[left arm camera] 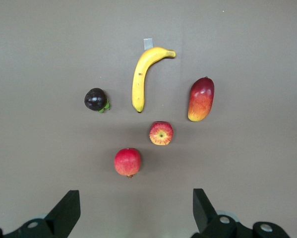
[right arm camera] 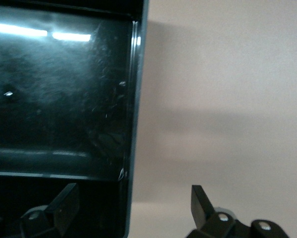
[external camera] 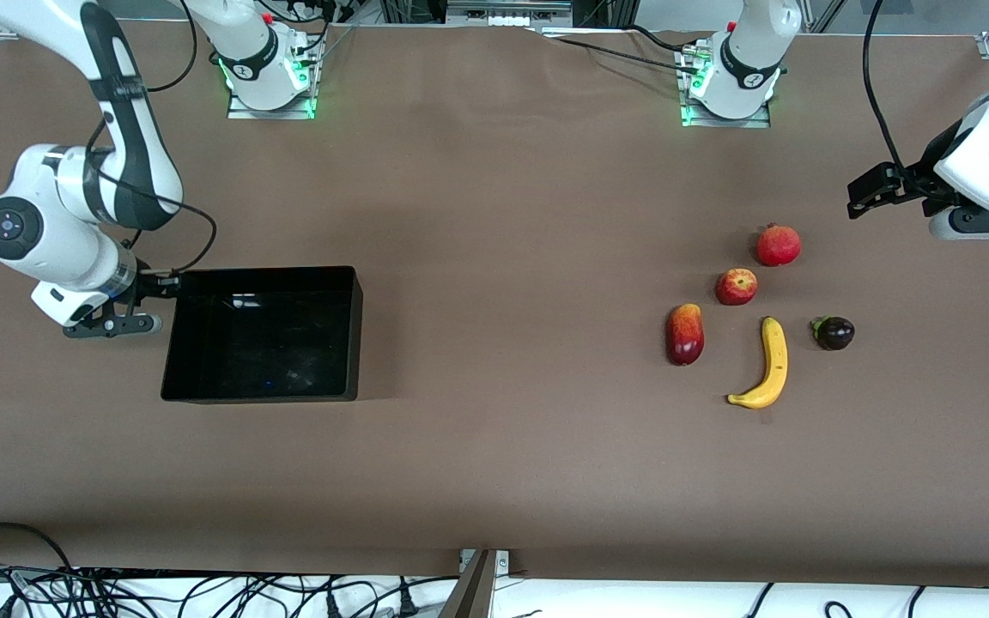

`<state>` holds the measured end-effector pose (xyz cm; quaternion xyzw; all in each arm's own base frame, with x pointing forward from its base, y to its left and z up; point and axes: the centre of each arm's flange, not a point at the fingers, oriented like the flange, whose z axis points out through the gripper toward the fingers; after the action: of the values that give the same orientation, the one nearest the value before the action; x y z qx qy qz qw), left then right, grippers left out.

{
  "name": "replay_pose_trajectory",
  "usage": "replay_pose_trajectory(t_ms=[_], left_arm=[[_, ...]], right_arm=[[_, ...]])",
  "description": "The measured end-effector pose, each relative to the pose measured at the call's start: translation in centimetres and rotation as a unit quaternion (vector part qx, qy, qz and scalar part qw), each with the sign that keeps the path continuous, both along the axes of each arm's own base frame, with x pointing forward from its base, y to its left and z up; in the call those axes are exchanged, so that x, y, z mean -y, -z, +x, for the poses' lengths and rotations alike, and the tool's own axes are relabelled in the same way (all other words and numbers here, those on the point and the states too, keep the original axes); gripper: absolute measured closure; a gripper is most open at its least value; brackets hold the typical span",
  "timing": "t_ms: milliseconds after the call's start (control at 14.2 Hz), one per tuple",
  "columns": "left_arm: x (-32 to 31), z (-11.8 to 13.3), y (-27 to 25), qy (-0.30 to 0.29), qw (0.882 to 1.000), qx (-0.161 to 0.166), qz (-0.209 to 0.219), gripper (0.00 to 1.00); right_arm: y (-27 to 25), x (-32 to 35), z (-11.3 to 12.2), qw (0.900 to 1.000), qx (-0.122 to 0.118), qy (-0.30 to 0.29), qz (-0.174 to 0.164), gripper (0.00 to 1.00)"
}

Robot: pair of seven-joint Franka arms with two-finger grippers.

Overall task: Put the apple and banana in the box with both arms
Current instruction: 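Reach the right gripper to the black box rim and grasp it, then slide the box toward the fruits while the left gripper reaches the apple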

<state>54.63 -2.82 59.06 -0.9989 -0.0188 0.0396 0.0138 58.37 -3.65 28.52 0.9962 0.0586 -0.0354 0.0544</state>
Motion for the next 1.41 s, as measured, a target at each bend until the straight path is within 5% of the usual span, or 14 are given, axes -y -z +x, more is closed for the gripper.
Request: replay_pose_trajectory(t_ms=[352,915,1197,1408], left_arm=[[0.0,0.0,0.0,0.000,1.000,0.000,0.000,0.00],[0.0,0.0,0.0,0.000,1.000,0.000,0.000,0.00],[0.0,0.0,0.0,0.000,1.000,0.000,0.000,0.00],[0.0,0.0,0.0,0.000,1.000,0.000,0.000,0.00]], right_arm=[[3.9,1.7,0.4,1.000,0.008,0.010,0.018,0.06],[2.6,0.4,2.1,0.999,0.019,-0.002,0.035,0.94],[-2.4,-7.3,4.9,0.996,-0.006,-0.050,0.073,0.94],[-5.2,-18.5,5.0,0.995,0.004,-0.057,0.084,0.94]])
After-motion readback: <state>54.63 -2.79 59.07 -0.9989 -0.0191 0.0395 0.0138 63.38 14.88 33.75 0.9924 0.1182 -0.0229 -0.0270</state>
